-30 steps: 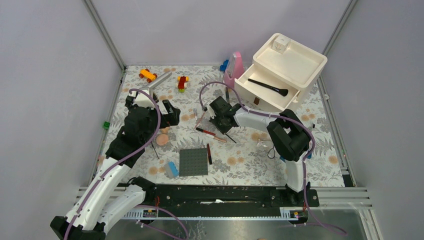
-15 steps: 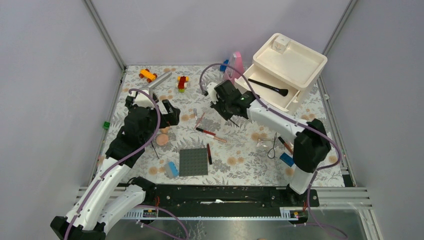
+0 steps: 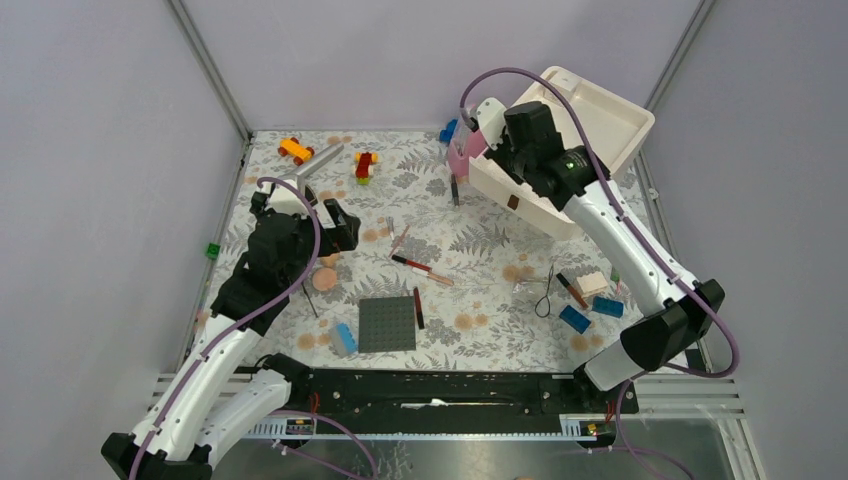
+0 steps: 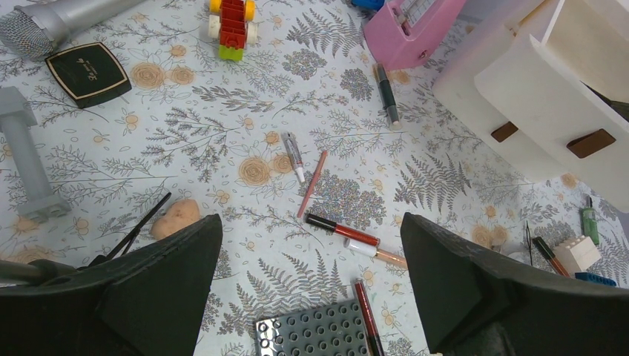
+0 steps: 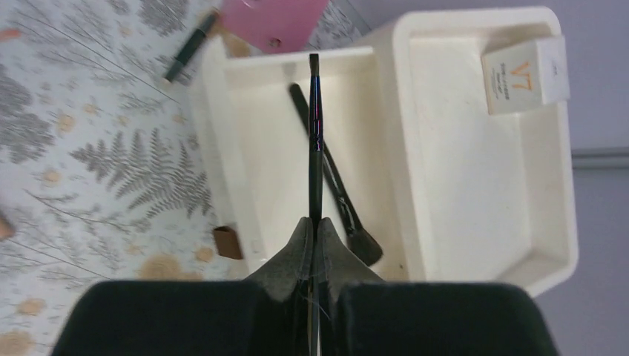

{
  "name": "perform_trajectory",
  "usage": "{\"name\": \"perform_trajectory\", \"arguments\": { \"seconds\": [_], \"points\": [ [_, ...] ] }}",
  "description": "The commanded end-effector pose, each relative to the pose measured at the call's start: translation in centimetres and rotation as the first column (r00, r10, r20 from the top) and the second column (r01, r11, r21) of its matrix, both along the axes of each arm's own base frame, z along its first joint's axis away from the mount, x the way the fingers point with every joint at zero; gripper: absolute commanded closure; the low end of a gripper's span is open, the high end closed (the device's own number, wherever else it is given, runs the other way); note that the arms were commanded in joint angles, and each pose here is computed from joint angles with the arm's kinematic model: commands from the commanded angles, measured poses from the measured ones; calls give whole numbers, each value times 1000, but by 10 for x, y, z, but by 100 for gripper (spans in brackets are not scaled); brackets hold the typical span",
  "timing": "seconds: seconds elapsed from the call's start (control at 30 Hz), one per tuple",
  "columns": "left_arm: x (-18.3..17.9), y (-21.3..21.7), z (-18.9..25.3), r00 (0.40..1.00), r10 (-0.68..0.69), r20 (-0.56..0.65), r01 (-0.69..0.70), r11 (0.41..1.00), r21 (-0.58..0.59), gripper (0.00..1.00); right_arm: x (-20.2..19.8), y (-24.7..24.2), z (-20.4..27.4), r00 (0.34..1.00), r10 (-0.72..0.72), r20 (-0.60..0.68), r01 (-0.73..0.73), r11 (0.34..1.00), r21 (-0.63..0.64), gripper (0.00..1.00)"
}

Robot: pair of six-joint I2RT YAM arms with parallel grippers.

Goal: Organize the makeup
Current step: Place the makeup brush in the drawer.

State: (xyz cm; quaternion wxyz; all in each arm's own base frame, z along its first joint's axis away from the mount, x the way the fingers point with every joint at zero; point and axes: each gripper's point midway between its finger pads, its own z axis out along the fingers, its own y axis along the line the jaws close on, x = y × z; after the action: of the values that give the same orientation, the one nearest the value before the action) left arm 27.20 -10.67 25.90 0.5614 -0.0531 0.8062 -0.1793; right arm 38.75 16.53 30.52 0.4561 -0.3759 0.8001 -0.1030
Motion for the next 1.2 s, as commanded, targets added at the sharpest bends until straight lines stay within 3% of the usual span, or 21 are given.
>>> {"name": "perform_trajectory", "arguments": {
  "seconds": [0.0, 0.2, 0.33, 0.53, 0.73, 0.93, 1.07, 1.17],
  "points": [
    [4, -4, 13, 999, -11, 47, 13, 999, -34, 1, 11, -38, -1, 1000, -28, 5, 29, 986, -165, 100],
    [4, -3, 13, 999, -8, 46, 10, 999, -32, 1, 30, -50, -16, 999, -39, -10, 36, 978, -207, 97],
    [5, -3, 13, 999, -8, 46, 10, 999, -32, 1, 38, -58, -20, 997, -82, 4, 81, 969, -232, 62],
    [5, -5, 11, 999, -17, 41, 18, 999, -34, 1, 44, -62, -5, 989, -129, 72, 141, 970, -198, 50],
    [6, -7, 11, 999, -28, 36, 29, 999, -37, 1, 38, -42, 24, 981, -151, 124, 146, 988, 48, 36],
    [7, -8, 9, 999, -32, 31, 33, 999, -38, 1, 23, -7, 38, 991, -124, 56, 98, 936, 337, 32],
    [7, -10, 8, 999, -42, 24, 43, 998, -39, 1, 12, 18, 29, 995, -92, -45, 102, 883, 457, 31],
    [8, -10, 7, 999, -46, 21, 47, 998, -40, 1, -3, 54, 18, 997, -35, -71, 64, 887, 458, 30]
  ]
}}
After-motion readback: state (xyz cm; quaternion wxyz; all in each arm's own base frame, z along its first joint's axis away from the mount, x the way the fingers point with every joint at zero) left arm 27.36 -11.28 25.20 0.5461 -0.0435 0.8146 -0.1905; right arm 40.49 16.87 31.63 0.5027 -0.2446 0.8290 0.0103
